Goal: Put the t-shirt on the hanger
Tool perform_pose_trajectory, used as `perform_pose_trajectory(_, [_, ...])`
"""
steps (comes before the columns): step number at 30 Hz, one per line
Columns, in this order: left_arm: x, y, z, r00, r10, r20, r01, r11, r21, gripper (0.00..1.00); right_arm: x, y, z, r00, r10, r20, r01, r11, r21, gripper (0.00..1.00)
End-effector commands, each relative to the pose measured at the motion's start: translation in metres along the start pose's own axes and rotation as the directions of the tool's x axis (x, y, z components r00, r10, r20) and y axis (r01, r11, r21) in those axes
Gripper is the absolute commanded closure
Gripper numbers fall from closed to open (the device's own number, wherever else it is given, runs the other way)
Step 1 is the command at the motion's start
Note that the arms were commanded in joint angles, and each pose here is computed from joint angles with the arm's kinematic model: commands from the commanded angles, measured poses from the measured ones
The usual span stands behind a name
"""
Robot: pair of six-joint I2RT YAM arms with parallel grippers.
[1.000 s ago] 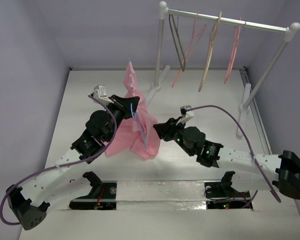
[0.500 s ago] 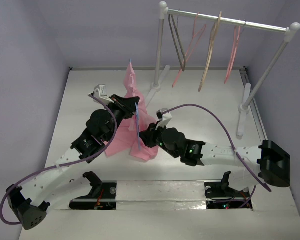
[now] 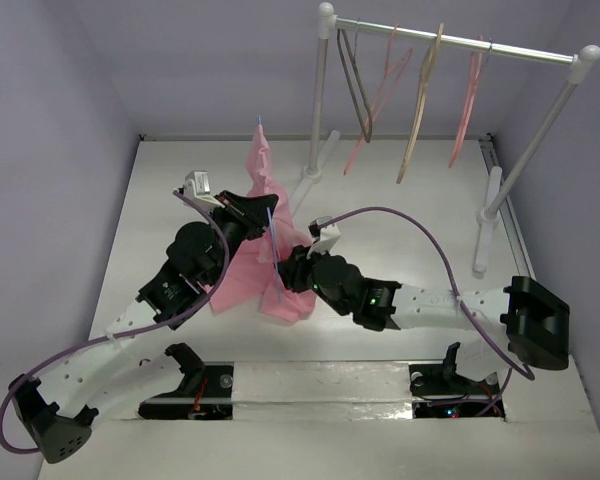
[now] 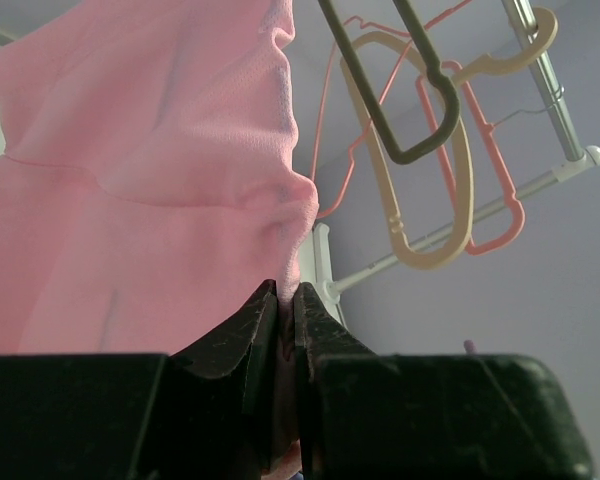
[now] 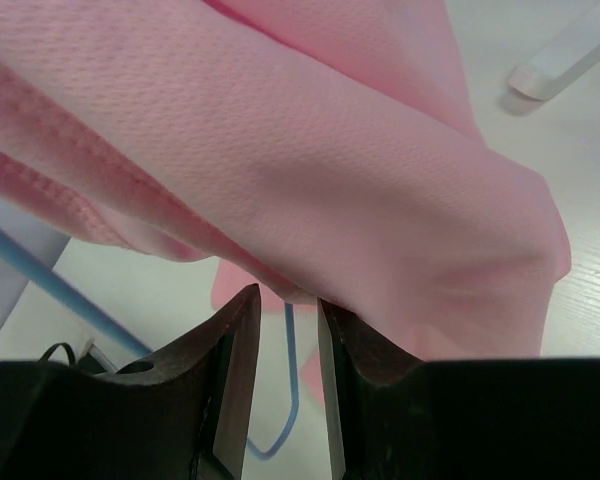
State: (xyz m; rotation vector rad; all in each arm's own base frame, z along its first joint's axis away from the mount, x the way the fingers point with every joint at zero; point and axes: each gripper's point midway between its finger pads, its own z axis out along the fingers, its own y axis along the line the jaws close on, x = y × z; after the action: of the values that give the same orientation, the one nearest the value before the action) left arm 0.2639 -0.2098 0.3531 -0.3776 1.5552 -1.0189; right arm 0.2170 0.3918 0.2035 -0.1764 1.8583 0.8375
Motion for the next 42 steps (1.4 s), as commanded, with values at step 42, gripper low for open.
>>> perform_pose_trajectory(42, [-0.099, -0.047, -0.007, 0.905, -0.062, 0.421, -0.011, 0.986, 0.168, 1.00, 0.073, -0.006, -0.046, 0.969, 0.058, -0.242, -0.066, 0.997, -0.026, 1.00])
